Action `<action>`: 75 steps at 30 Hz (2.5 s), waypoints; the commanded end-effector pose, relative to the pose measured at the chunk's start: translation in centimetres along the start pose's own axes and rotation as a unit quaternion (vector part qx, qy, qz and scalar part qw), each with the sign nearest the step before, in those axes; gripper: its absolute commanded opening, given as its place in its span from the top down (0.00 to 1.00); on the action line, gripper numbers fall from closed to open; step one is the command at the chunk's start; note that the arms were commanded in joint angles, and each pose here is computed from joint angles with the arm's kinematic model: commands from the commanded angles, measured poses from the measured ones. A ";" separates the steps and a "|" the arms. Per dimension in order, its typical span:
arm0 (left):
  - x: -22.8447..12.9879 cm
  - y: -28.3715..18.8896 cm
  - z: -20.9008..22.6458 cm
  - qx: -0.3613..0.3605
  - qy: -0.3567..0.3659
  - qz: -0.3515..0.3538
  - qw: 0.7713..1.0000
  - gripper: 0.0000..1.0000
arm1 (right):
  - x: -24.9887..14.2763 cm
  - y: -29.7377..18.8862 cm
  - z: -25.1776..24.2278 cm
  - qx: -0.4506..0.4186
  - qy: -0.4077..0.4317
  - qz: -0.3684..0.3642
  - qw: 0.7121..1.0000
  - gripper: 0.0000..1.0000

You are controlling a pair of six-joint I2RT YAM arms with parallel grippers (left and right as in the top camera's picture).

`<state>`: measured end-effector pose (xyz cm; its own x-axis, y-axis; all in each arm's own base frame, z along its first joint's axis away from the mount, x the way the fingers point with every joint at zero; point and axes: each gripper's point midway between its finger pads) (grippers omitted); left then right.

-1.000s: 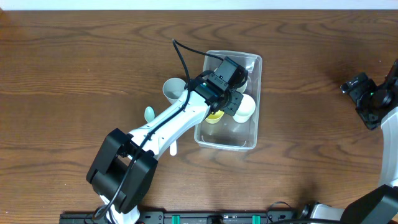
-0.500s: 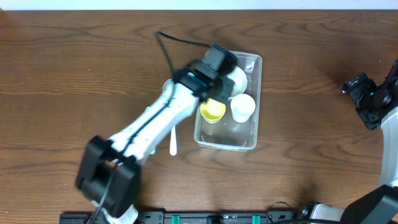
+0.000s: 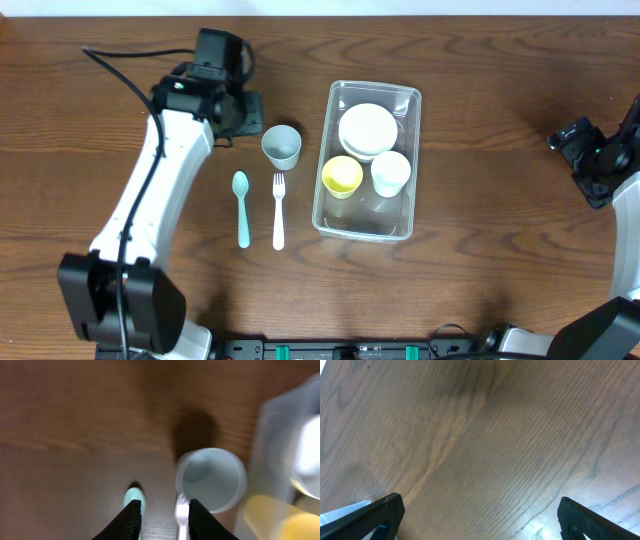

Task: Pack container
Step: 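Move the left gripper to the grey cup and grasp its rim, then carry the grey cup into the container and release it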

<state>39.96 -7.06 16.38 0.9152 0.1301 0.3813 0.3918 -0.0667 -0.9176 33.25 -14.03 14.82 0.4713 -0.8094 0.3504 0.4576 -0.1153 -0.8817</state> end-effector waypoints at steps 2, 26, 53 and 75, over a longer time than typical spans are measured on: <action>-0.9 1.8 1.1 0.006 -0.032 0.034 0.999 0.68 | 0.4 0.0 -0.3 -0.005 0.010 -0.004 1.000 0.01; -5.3 9.9 -2.6 0.000 0.011 0.137 0.990 0.62 | 0.4 0.0 -0.3 -0.005 0.010 -0.004 1.000 0.01; -1.2 2.7 -3.3 -0.031 0.008 0.041 0.999 0.94 | 0.4 0.0 -0.3 -0.005 0.010 -0.004 1.000 0.01; -12.4 -7.1 -14.4 -0.094 0.274 0.057 0.955 0.94 | 0.4 0.0 -0.3 -0.005 0.010 -0.004 1.000 0.01</action>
<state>27.47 -21.64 20.08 0.8801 -0.3498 0.3211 0.2393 -0.2574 -0.9362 33.26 -14.02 14.82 0.4714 -0.8094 0.3503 0.4577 -0.1150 -0.8816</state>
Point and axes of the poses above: each gripper's point midway between its finger pads, its own y axis out along the fingers, its own z axis along the line the jaws close on, x = y × z, and after that the axes turned 1 degree about -y, right-handed
